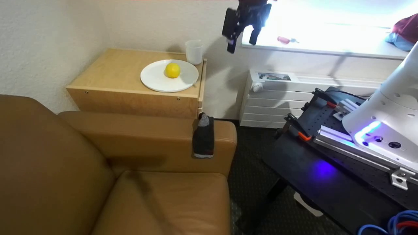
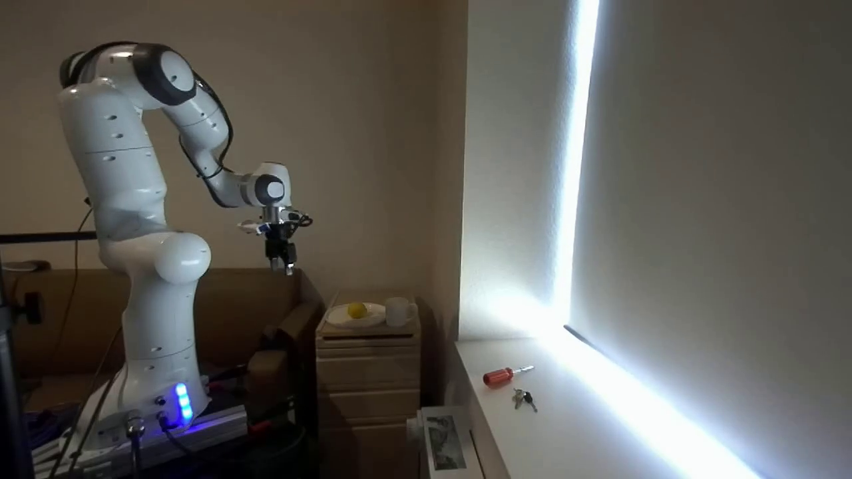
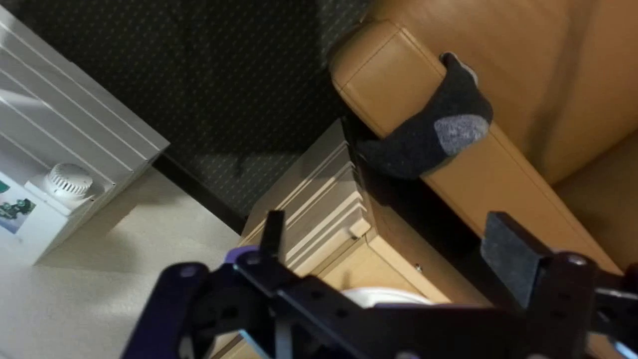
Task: Pick the sock on the chair's shoulder and put it on the windowsill
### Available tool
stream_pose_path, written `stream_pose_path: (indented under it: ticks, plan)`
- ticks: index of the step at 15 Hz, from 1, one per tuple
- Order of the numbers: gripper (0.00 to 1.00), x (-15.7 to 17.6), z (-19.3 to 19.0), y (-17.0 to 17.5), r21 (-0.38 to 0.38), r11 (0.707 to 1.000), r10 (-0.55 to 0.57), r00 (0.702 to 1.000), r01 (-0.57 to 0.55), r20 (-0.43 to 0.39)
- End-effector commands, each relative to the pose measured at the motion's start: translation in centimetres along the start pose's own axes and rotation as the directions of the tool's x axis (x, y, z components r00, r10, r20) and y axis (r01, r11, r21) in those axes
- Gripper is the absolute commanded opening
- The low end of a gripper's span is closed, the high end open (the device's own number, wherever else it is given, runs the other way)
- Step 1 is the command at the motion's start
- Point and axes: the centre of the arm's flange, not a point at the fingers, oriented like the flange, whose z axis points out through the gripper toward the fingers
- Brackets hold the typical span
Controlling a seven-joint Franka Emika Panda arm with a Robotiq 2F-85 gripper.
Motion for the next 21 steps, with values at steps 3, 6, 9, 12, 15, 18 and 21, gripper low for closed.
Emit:
stream_pose_path:
  ticks: [3, 6, 9, 12, 15, 18, 21]
  plan:
    - [1.00, -0.5, 6.5, -8.3, -0.293, 0.956, -0.014, 0.999, 0.003, -0.034]
    - [1.00, -0.4, 9.3, -8.1, -0.339, 0.935, 0.109, 0.994, -0.099, 0.012]
    - [1.00, -1.7, 9.4, -6.7, -0.316, 0.943, 0.118, 0.993, -0.103, 0.028]
    - [1.00, -0.7, 10.7, -7.1, -0.301, 0.946, 0.150, 0.986, -0.121, 0.075]
    - [1.00, 0.9, 13.4, -8.5, -0.287, 0.939, 0.224, 0.970, -0.189, 0.095]
    - [1.00, 2.5, 16.3, -10.7, -0.165, 0.944, 0.312, 0.937, -0.287, 0.157]
    - [1.00, 4.0, 18.7, -12.3, -0.057, 0.901, 0.434, 0.889, -0.431, 0.147]
